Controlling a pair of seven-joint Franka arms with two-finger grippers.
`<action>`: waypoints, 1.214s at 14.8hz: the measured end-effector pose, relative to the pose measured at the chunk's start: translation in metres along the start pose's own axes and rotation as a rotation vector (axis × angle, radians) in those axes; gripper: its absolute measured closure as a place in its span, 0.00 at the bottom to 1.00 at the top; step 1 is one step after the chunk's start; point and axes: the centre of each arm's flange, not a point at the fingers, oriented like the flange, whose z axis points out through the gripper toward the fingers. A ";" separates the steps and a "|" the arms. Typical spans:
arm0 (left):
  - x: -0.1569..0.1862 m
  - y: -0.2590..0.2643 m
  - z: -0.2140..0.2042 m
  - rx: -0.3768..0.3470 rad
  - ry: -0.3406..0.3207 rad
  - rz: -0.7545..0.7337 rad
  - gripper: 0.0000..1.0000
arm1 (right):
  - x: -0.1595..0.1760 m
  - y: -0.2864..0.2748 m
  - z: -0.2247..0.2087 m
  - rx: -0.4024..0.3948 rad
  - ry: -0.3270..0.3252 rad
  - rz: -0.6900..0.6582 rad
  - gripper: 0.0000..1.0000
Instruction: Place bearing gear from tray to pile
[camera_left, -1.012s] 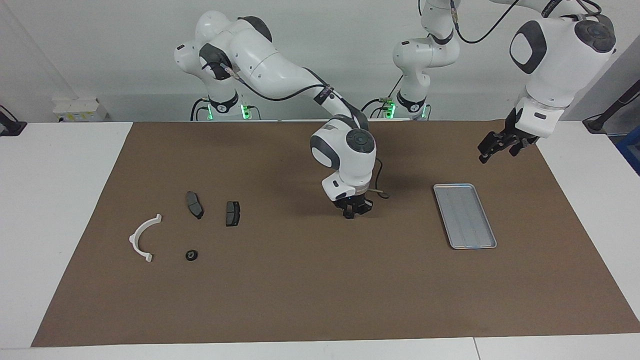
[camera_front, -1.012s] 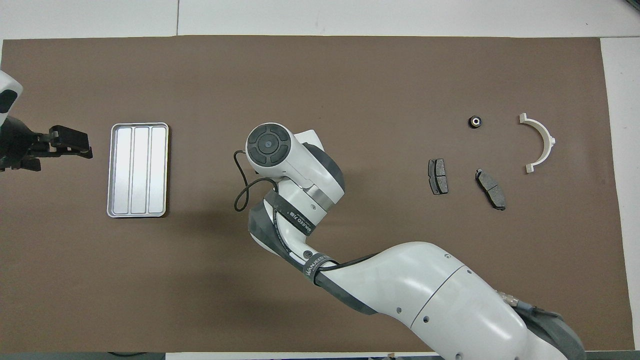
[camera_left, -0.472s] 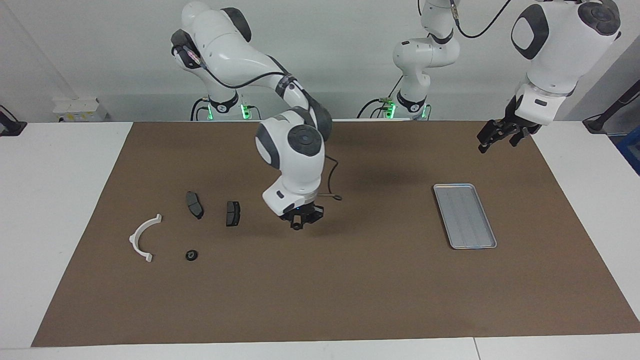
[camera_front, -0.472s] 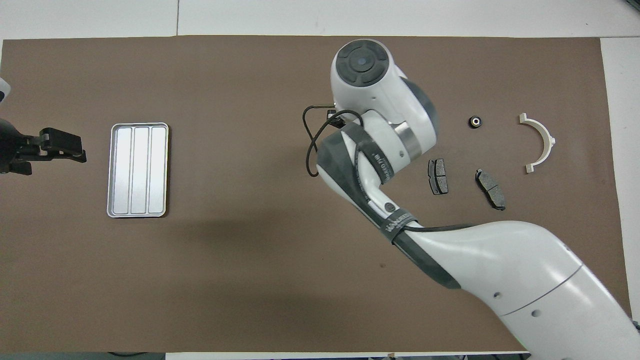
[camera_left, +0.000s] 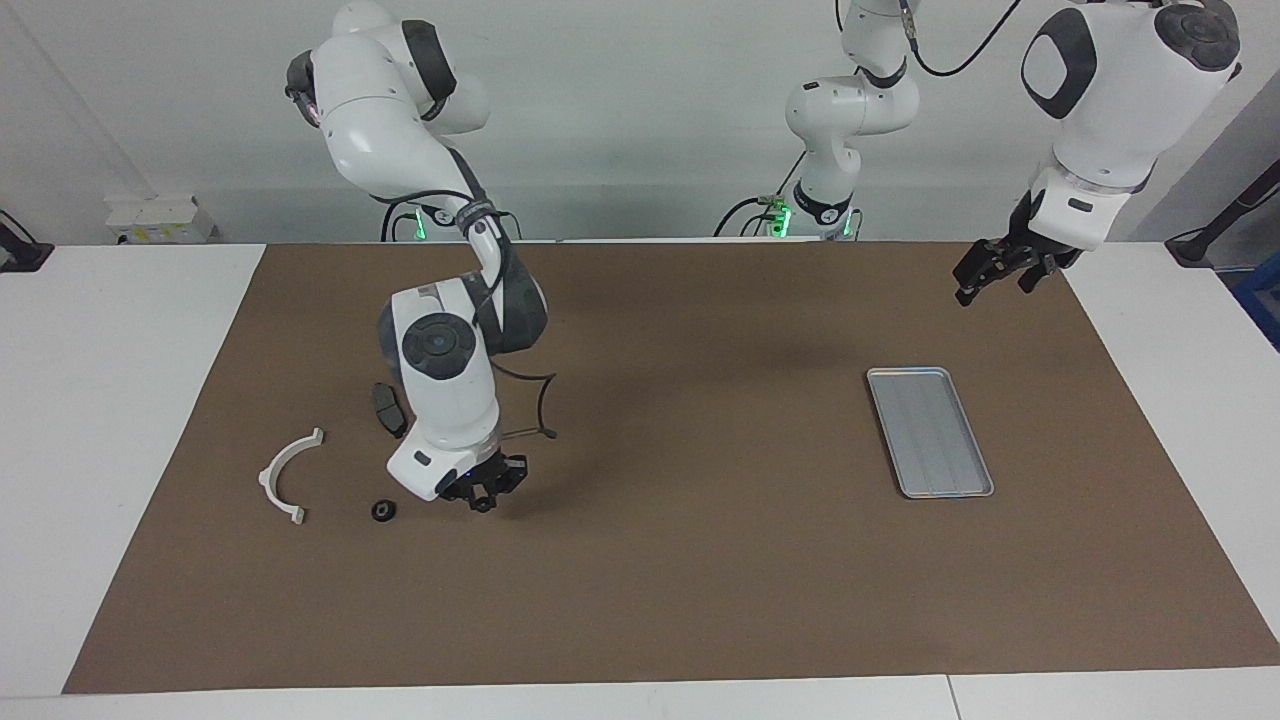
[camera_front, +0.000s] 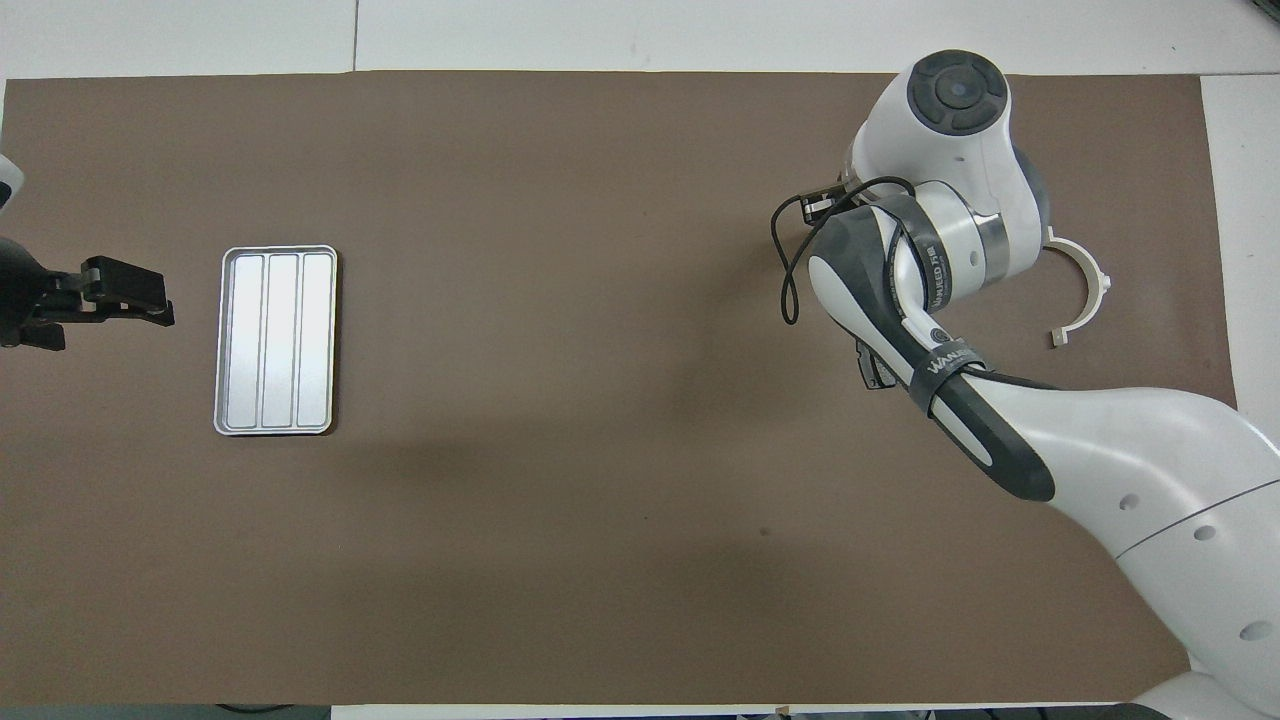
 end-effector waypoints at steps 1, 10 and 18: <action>0.000 0.001 0.000 0.000 0.000 0.002 0.00 | -0.003 0.010 0.011 0.005 0.010 -0.013 0.76; -0.001 0.004 -0.001 0.000 0.001 0.007 0.00 | -0.014 0.036 0.043 0.021 0.055 -0.063 0.76; -0.002 0.003 -0.002 0.000 0.004 0.007 0.00 | -0.012 0.030 0.029 0.022 0.074 -0.071 0.00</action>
